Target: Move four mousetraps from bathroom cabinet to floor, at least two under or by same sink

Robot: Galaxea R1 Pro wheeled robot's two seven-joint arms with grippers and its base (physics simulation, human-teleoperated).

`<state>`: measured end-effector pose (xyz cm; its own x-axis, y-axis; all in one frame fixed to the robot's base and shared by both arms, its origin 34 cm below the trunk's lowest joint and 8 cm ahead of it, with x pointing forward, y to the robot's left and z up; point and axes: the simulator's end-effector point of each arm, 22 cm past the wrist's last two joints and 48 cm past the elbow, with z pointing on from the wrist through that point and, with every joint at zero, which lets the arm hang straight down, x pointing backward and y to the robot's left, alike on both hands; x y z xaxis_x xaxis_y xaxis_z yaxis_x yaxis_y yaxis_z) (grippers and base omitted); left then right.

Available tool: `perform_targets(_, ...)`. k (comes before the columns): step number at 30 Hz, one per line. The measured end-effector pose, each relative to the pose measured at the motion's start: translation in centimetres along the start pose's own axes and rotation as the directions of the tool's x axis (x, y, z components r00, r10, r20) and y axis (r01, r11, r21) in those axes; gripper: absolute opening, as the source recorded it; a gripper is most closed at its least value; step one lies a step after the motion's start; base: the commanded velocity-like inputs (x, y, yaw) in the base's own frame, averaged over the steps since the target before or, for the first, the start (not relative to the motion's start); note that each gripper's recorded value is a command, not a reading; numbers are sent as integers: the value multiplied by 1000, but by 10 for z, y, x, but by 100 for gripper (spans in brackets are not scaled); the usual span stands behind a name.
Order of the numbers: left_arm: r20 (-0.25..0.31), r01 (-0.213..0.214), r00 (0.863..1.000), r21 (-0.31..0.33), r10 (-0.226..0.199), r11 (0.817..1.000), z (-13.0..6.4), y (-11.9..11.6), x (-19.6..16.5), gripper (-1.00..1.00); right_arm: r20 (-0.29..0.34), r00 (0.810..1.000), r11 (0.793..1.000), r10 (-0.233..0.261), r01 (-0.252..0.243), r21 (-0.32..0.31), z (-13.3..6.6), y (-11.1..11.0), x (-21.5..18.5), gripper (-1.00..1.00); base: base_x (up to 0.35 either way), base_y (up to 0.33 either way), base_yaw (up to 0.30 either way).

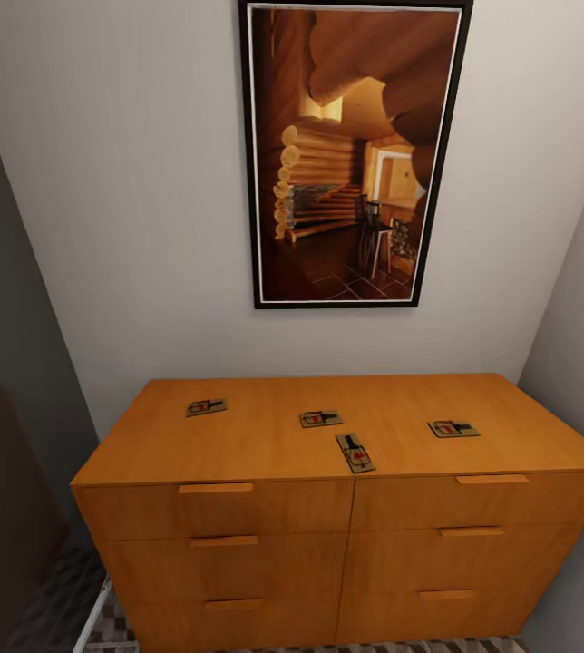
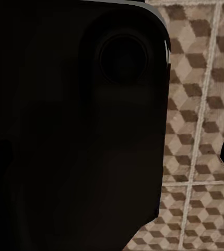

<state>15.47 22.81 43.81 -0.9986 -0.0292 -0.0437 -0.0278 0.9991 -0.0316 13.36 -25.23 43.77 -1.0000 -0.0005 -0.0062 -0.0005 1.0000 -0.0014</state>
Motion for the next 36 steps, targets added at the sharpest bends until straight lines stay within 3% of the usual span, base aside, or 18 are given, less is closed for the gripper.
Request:
perform_targets(10, 0, 0, 1000, -1, 0, 1000, 0, 0, 0, 100, 0, 1000, 1000, 1, -1, 0, 0, 0, 0, 100, 0, -174, 0)
perform_targets(36, 0, 0, 1000, -1, 0, 1000, 0, 0, 0, 100, 0, 1000, 1000, 2, -2, 0, 0, 0, 0, 100, 0, -12, 0)
